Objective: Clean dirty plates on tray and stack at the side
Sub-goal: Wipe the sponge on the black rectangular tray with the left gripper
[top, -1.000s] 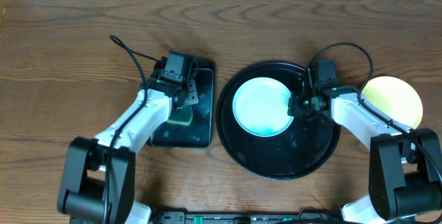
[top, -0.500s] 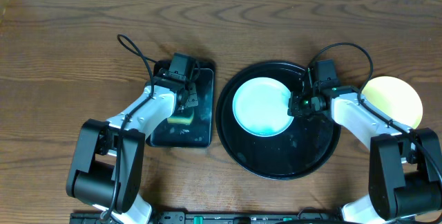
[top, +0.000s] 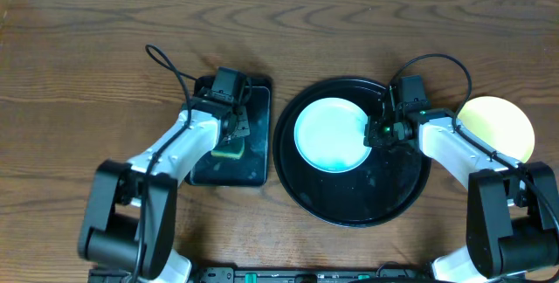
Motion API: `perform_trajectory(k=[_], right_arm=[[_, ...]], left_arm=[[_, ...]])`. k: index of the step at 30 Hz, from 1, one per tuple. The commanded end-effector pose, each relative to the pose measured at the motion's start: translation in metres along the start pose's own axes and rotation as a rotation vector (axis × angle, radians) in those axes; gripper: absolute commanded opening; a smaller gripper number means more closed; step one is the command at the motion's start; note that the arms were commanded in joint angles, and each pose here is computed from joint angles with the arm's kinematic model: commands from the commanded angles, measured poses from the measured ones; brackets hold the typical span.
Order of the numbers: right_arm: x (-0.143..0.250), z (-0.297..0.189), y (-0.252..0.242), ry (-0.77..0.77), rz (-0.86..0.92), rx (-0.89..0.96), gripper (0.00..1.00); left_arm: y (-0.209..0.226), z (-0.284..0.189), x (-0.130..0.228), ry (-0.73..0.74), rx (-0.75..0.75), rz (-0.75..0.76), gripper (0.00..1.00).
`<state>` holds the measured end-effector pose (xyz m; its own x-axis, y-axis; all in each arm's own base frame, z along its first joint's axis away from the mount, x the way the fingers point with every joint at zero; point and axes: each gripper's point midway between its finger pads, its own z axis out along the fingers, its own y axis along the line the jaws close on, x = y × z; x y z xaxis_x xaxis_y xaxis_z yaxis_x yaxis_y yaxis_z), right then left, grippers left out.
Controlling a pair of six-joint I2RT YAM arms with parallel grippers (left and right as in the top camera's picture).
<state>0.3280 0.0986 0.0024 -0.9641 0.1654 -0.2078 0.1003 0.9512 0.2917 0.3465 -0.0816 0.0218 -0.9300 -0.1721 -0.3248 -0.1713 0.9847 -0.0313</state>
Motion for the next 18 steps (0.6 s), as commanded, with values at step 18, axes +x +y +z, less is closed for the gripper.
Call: perform_trajectory(k=[18], right_arm=[[0.007,0.006,-0.01,0.017,0.001,0.065,0.01]], left_arm=[[0.003,0.01,-0.018,-0.081,-0.031,-0.012,0.51]])
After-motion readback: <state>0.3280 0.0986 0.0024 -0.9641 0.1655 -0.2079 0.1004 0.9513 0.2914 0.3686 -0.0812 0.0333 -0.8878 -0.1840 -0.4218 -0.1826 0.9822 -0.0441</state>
